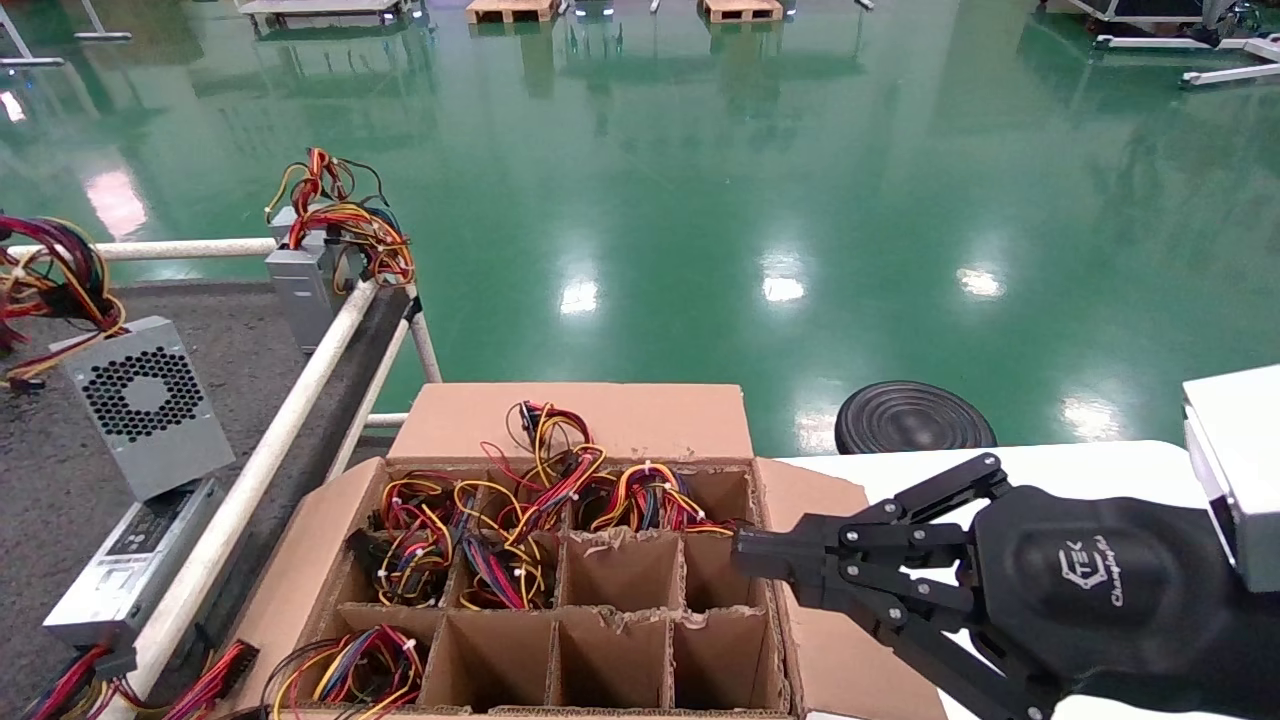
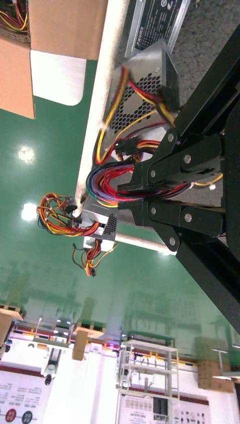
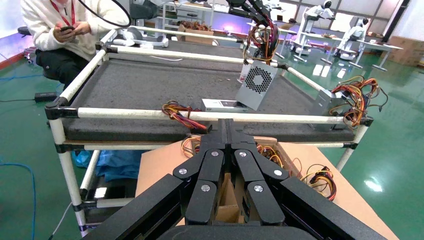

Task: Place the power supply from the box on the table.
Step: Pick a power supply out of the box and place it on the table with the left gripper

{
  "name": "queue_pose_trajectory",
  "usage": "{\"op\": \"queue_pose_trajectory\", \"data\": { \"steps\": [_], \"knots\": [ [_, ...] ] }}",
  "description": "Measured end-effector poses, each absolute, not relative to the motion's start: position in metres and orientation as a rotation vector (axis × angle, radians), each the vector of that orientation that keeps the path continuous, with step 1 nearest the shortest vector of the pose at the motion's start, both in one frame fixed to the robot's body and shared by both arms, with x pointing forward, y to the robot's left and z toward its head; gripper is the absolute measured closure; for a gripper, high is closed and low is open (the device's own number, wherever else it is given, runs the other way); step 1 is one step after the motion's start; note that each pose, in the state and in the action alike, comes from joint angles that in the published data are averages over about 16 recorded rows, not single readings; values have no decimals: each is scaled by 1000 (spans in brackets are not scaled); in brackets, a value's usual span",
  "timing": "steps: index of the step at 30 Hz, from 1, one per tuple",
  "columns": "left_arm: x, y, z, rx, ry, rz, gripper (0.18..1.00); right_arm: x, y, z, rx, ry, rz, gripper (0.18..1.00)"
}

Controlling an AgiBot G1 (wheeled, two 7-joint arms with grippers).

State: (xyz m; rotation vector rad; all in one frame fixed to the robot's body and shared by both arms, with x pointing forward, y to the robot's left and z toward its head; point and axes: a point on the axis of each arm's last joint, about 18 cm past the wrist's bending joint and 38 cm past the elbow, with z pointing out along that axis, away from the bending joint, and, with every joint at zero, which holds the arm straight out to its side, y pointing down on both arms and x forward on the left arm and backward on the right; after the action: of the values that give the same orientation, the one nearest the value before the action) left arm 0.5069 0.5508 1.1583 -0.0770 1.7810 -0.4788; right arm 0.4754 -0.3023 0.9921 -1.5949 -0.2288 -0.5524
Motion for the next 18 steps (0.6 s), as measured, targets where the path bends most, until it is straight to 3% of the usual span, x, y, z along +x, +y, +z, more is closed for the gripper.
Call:
{"op": "queue_pose_trajectory", "data": {
  "steps": [18],
  "knots": [
    [521,547,1167,-75,1755,-430,982,475,-302,992,-1595,-229,-552,985]
  ]
}}
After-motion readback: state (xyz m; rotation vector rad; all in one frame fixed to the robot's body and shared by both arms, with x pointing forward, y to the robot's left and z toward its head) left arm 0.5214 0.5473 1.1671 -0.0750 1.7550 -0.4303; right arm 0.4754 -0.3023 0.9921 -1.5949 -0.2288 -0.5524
